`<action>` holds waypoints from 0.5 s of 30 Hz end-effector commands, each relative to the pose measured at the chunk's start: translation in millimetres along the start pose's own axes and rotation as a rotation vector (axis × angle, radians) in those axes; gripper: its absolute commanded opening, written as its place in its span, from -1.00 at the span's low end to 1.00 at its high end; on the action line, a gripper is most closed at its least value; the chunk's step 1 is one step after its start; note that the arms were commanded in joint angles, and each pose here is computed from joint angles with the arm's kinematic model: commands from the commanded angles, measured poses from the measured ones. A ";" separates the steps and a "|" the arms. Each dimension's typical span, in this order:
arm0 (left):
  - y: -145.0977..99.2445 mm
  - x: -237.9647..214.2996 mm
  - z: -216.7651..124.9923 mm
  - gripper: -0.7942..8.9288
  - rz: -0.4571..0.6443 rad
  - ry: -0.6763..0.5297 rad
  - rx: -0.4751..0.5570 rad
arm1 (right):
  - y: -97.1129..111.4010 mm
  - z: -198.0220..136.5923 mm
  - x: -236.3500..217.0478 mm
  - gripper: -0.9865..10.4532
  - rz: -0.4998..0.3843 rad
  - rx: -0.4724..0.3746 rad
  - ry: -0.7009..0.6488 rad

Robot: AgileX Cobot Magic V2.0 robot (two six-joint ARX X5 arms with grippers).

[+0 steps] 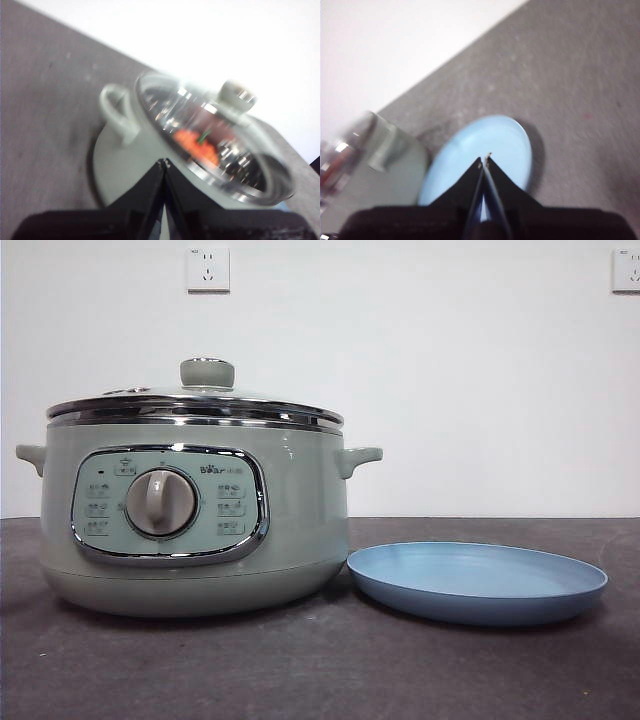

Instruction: Take the pumpkin out from the steamer,put the pumpkin in the blue plate,close the lid

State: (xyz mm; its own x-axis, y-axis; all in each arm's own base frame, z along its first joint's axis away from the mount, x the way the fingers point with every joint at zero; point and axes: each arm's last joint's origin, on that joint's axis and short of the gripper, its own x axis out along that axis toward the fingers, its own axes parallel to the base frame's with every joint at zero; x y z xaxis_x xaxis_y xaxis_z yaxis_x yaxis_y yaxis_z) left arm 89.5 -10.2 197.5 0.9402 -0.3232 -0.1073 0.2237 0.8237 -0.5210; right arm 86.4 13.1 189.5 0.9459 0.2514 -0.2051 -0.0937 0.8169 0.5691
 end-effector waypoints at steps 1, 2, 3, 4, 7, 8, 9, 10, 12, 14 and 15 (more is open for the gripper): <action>-7.5 -0.4 13.5 -0.85 0.013 0.013 0.053 | 11.7 16.1 -5.2 -0.84 0.014 -0.033 -0.024; -10.9 0.2 19.8 -0.85 0.014 0.021 0.072 | 15.7 21.8 -6.3 -0.84 0.017 -0.047 -0.029; -14.2 1.1 26.2 -0.85 0.017 0.030 0.088 | 19.7 27.6 -7.3 -0.84 0.019 -0.061 -0.032; -17.0 2.2 31.8 -0.85 0.021 0.038 0.100 | 23.1 32.5 -7.9 -0.84 0.020 -0.073 -0.034; -25.9 7.1 50.3 -0.85 0.027 0.070 0.150 | 34.5 49.2 -9.1 -0.84 0.023 -0.123 -0.041; -28.9 9.1 56.6 -0.85 0.027 0.084 0.164 | 38.5 55.1 -9.1 -0.84 0.024 -0.142 -0.043; -31.9 11.4 62.9 -0.85 0.021 0.097 0.180 | 42.3 60.9 -8.8 -0.84 0.025 -0.161 -0.042; -34.6 13.4 68.2 -0.85 0.011 0.108 0.195 | 45.4 65.7 -8.3 -0.83 0.024 -0.177 -0.041; -40.4 18.3 79.6 -0.85 -0.019 0.136 0.215 | 52.8 77.2 -6.9 -0.83 0.020 -0.220 -0.033; -45.4 22.7 89.2 -0.85 -0.054 0.155 0.229 | 59.4 87.5 -5.2 -0.83 0.012 -0.269 -0.018; -47.7 25.1 93.7 -0.84 -0.073 0.162 0.235 | 62.9 93.0 -4.3 -0.83 0.006 -0.299 -0.007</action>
State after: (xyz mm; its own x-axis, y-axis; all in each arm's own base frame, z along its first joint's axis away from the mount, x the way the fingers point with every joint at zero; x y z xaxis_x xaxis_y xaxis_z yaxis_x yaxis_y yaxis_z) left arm 125.0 -13.7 296.5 0.8769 -0.4258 -0.2230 0.3316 0.8718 -0.3606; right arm 103.7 14.9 294.0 0.9473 0.2519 -0.1978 -0.1619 0.9094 0.3831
